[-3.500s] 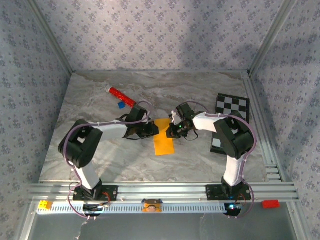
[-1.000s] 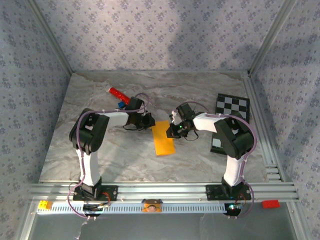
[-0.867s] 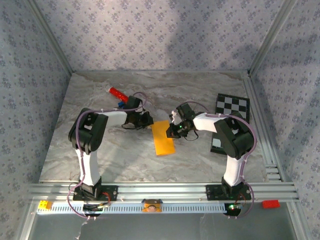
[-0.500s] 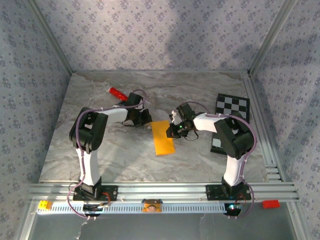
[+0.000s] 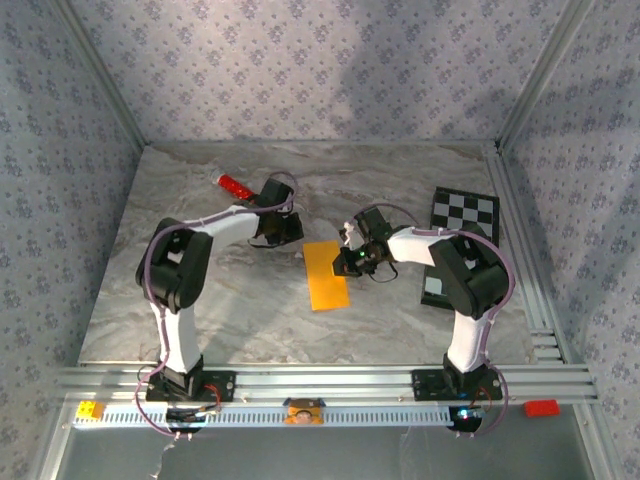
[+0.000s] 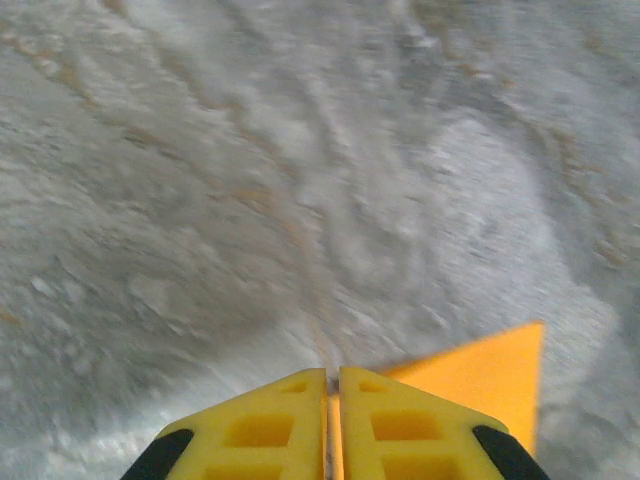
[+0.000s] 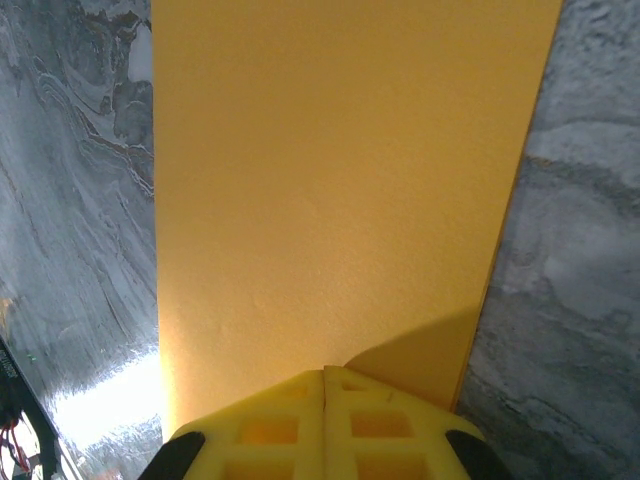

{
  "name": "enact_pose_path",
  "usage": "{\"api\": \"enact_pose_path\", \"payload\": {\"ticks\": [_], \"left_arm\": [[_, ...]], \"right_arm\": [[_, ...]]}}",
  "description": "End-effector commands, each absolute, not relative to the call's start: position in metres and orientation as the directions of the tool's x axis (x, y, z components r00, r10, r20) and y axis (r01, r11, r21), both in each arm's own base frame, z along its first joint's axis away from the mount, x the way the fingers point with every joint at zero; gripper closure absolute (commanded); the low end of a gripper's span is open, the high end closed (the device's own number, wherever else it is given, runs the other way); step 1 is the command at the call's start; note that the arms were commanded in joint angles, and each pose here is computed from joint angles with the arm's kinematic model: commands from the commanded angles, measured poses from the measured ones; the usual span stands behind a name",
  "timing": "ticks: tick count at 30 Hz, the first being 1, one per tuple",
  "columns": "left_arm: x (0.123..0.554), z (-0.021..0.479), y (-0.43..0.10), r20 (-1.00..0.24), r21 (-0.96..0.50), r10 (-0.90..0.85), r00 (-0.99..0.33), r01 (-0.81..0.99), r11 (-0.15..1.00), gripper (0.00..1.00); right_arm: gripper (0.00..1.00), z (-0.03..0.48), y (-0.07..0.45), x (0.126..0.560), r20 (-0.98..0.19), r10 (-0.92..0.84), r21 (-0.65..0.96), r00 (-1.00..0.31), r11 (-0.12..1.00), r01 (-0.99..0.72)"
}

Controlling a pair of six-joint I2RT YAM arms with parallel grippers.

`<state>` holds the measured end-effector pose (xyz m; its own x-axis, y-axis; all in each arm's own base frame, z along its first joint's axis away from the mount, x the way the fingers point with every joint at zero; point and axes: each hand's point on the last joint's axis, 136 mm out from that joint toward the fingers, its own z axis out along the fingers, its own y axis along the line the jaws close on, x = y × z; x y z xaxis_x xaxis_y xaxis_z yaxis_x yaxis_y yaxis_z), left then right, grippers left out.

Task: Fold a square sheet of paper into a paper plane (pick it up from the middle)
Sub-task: First fold the square sheet of paper in half at the center of the table.

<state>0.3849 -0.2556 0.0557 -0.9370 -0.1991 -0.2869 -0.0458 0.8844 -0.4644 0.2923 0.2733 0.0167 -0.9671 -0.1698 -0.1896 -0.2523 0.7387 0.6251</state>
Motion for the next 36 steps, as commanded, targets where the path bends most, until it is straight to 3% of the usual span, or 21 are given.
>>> {"api": "enact_pose_path", "payload": {"ticks": [1,13,26,36], "left_arm": [[0.369,0.086,-0.27,-0.341,-0.498,-0.157,-0.927,0.037,0.867,0.88],[0.309,0.051,-0.3,-0.193,-0.714,-0.132,-0.972,0.047,0.698,0.88],[0.292,-0.002,-0.257,-0.163,-0.542,-0.162,-0.973,-0.049,0.839,0.88],[0.309,0.049,-0.283,-0.229,-0.627,-0.105,-0.968,0.064,0.777,0.87]], "right_arm": [[1.0,-0.037,0.223,0.255,0.001,-0.15,0.455,-0.989,0.88,-0.133],[1.0,-0.038,0.224,0.256,0.003,-0.145,0.454,-0.989,0.882,-0.128],[1.0,-0.039,0.223,0.253,0.009,-0.148,0.448,-0.989,0.885,-0.128],[1.0,-0.039,0.224,0.254,0.01,-0.15,0.448,-0.989,0.885,-0.129]]}}
